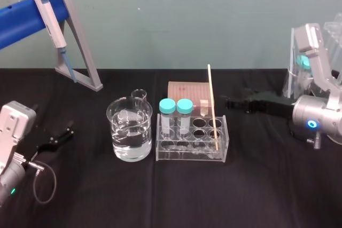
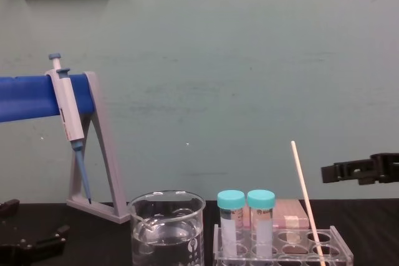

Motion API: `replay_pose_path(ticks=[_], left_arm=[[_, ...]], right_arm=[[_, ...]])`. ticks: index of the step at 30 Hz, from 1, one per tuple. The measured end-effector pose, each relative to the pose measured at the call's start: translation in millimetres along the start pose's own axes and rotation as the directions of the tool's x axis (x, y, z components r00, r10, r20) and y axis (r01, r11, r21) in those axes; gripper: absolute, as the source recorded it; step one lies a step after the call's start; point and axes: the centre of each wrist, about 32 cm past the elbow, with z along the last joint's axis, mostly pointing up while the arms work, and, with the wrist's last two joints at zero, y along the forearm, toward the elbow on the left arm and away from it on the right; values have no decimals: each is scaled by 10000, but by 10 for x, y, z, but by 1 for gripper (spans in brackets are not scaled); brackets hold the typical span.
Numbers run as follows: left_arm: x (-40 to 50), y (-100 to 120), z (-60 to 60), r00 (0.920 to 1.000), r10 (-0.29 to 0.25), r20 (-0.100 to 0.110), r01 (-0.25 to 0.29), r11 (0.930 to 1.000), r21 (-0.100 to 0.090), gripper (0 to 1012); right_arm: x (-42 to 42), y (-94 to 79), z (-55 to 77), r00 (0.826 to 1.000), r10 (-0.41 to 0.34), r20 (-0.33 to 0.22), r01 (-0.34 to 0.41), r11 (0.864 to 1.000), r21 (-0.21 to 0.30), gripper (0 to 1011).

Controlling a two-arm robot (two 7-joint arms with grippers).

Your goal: Hold the thermometer with one hand and immerse one end into the beaker, then reinsert it into the test tube rack.

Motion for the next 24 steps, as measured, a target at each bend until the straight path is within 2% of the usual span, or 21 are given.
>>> replay_pose_path(ticks=[1,2,7,16,24], left_arm=[[0,0,0,10000,0,0,0,10000,1,1004],[0,0,0,10000,1,0,-1,10000,0,1004],[0,0,0,10000,1,1,-1,10000,1,1004],[0,0,0,10000,1,0,-1,10000,1,1004],[0,0,0,10000,1,0,-1,10000,1,1004]], right_arm=[[21,40,47,9999,94,-91,-96,9997,-246,1003],[21,40,47,9999,94,-91,-96,9997,-246,1003],[101,171,237,9988,331,-367,-365,9946,-969,1003],[144,344,405,9980,297,-561,-366,9914,-1257,1003],[153,516,468,9979,301,-573,-386,9874,-1535,1003]])
